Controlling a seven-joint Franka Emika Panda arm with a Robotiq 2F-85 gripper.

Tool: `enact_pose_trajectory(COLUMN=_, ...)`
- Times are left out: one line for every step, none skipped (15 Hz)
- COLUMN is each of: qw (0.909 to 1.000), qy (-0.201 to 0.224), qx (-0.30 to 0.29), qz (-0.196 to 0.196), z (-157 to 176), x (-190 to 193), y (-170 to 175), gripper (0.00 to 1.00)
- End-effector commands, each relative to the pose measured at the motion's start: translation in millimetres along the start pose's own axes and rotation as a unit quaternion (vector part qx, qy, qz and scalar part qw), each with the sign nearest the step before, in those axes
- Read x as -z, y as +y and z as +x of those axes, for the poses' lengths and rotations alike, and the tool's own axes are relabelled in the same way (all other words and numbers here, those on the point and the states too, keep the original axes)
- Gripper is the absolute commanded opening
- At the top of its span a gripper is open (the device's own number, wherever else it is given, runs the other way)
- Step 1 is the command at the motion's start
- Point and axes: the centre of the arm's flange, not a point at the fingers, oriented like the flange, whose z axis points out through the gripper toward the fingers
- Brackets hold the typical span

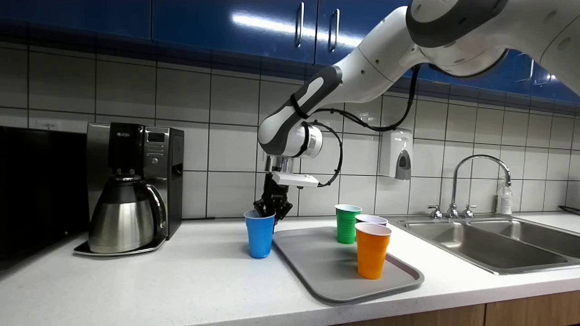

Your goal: Put the purple, green and blue cups onto the tray

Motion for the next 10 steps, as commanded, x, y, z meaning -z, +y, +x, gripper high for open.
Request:
enact_pose_trajectory(qw=0.9997, qy=0.007, qx=0.012, qz=0.018, z=2.7, x=24.2, y=5.2, gripper=0.00)
enact_pose_trajectory(qw=0.9997, qy=0.012, qx=0.013, qz=0.020, z=2.1, x=29.3, y=7.0, gripper=0.00)
enact_pose_trajectory(qw=0.9997, qy=0.018, qx=0.011, qz=0.016, z=1.7, x=34.1, y=9.9, gripper=0.00)
enact_pose_trajectory(qw=0.9997, qy=0.023, qx=0.007, qz=0.011, z=1.3, x=39.7, y=14.0, gripper=0.00)
enact_pose_trajectory(qw=0.9996, qy=0.026, qx=0.004, qz=0.008, z=0.9, x=44.2, y=18.8, gripper=0.00)
enact_pose_trajectory(qw=0.9996, qy=0.026, qx=0.000, qz=0.004, z=-0.2, x=48.4, y=24.9, gripper=0.00)
enact_pose_trajectory(qw=0.9996, qy=0.028, qx=-0.003, qz=0.001, z=-1.0, x=51.6, y=30.4, gripper=0.00)
enact_pose_trajectory(qw=0.9995, qy=0.030, qx=-0.009, qz=-0.005, z=-2.5, x=53.9, y=37.8, gripper=0.00)
enact_pose_trajectory(qw=0.9994, qy=0.031, qx=-0.014, qz=-0.009, z=-3.8, x=55.4, y=45.3, gripper=0.00)
enact_pose_trajectory(qw=0.9991, qy=0.033, qx=-0.022, qz=-0.015, z=-4.8, x=56.5, y=54.1, gripper=0.00)
